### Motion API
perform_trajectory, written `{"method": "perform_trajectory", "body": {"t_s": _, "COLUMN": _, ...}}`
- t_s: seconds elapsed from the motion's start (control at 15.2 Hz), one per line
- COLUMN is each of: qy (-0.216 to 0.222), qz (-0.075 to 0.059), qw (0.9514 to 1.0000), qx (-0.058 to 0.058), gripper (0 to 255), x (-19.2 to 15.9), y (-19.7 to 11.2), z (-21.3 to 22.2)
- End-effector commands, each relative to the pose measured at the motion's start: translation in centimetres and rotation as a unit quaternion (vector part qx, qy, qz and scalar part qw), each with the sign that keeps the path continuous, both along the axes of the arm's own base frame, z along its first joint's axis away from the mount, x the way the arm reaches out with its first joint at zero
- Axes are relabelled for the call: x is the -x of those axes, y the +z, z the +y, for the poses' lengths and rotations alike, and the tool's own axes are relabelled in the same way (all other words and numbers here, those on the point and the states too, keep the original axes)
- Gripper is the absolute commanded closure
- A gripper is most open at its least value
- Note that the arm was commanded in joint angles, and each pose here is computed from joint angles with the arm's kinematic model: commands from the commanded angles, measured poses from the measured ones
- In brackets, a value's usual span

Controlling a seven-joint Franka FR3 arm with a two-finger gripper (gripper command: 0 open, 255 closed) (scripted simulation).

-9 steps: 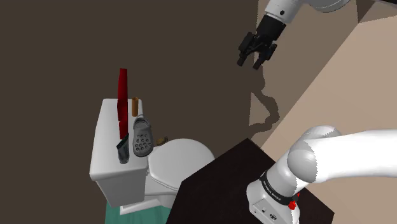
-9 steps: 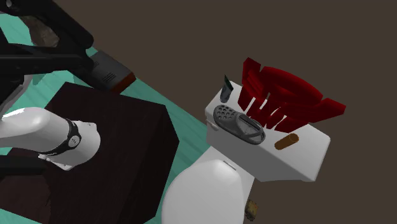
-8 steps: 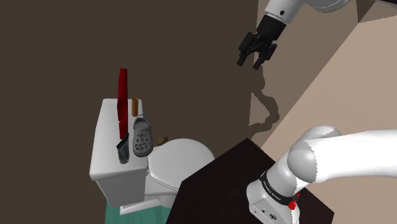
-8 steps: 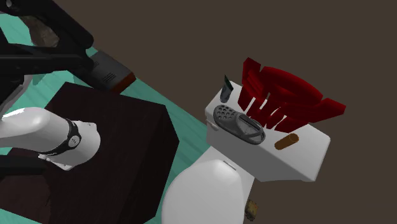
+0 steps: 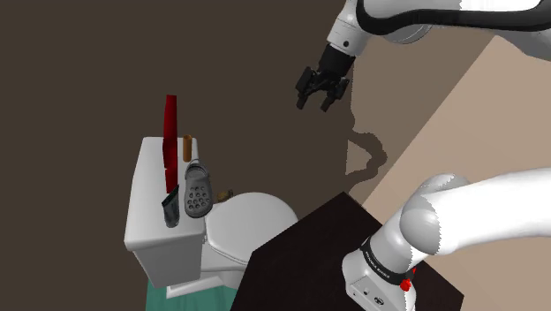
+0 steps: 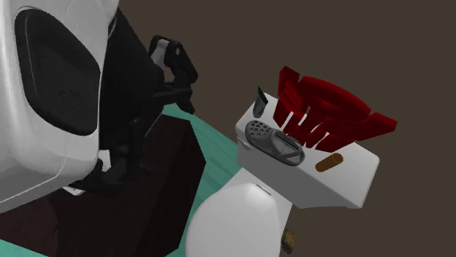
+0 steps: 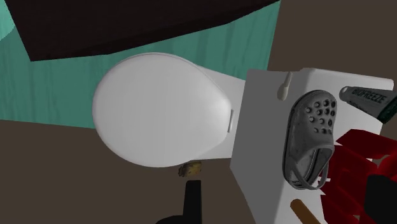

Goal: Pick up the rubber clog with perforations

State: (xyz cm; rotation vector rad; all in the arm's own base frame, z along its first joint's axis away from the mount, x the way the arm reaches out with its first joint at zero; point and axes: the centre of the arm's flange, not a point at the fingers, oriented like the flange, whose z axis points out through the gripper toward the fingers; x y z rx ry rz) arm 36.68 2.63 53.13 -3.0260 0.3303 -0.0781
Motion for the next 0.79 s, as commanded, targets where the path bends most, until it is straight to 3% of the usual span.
{"method": "perform_trajectory", "body": {"t_s": 0.0, "qy": -0.002, "qz": -0.002, "qw": 1.0, "qx": 0.004, "gripper": 0, "x": -1.2, "y": -2.0, "z": 1.2}}
{"method": "perform_trajectory", "body": {"t_s": 0.73, "qy": -0.009, "qz": -0.006, "qw": 0.9996, "qx": 0.026, "gripper": 0, "x": -8.4, "y": -12.8, "z": 8.2}}
